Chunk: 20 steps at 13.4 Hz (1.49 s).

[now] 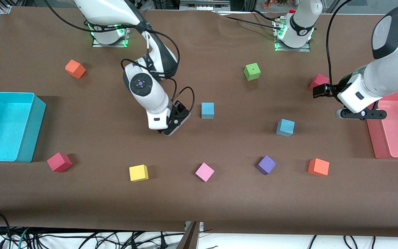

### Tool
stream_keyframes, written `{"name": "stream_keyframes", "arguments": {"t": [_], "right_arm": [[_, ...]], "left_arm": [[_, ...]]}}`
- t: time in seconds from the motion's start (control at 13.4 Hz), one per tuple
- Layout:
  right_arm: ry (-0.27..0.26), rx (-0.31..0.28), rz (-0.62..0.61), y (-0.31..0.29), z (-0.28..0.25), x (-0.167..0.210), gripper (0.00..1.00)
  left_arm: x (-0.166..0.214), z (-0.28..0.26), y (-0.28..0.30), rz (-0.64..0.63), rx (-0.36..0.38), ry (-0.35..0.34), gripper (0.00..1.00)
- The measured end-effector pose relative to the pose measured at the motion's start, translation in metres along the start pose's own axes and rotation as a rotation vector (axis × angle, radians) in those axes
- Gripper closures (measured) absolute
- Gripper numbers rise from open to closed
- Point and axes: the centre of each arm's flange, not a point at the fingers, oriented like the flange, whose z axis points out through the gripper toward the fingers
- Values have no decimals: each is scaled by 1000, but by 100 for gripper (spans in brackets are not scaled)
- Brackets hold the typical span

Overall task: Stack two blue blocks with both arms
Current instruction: 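Move the left gripper down over the second light blue cube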

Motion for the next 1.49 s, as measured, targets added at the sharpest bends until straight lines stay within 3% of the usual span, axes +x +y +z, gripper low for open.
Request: {"name": "stream_keyframes", "arguments": {"t": [0.97, 1.27, 1.49], "right_arm": [[236, -98, -187, -48, 56, -59, 0], [247, -125, -289, -43, 57, -65, 0], [242, -134, -328, -37, 57, -66, 0]], "left_arm": [[11, 20, 1, 3, 2, -24, 0], [32, 72, 7, 30, 47, 32, 0], [39, 137, 41, 143, 48, 56, 0]]}}
